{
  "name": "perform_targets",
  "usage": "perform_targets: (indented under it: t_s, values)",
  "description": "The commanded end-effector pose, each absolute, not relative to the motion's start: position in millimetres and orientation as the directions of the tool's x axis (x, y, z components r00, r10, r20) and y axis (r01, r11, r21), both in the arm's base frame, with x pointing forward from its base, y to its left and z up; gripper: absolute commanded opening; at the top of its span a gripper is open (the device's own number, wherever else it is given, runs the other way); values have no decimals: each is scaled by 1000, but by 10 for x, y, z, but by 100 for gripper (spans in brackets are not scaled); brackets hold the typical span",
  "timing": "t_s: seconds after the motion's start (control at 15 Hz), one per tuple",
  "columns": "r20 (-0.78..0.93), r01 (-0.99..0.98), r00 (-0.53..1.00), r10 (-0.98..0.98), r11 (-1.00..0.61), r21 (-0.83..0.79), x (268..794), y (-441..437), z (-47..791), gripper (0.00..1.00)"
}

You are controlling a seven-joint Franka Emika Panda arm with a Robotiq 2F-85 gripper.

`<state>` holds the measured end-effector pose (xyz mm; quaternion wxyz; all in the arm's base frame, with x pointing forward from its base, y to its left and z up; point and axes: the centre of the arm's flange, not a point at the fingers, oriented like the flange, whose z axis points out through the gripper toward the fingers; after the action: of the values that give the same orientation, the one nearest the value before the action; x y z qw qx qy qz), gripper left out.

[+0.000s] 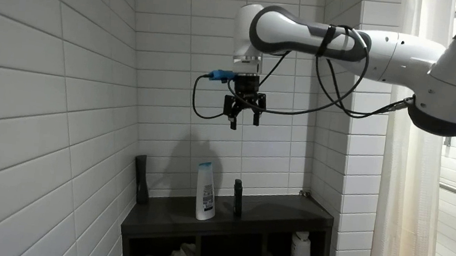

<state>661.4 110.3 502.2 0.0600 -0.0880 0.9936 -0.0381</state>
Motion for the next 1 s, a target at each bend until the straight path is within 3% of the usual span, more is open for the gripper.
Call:
perform_targets:
  t_s: [0.0, 0.47, 0.53, 0.93]
  values:
    - [-105, -266, -957, -270, 963, -53, 6781, 898, 4989, 100]
    - [12, -334, -943, -333, 943, -19, 6591, 950, 4896, 100]
    - [6, -292, -956, -292, 956, -26, 6280, 1193, 4754, 100]
    - [18, -288, -958, -288, 957, -24, 6296, 1179, 4717, 100]
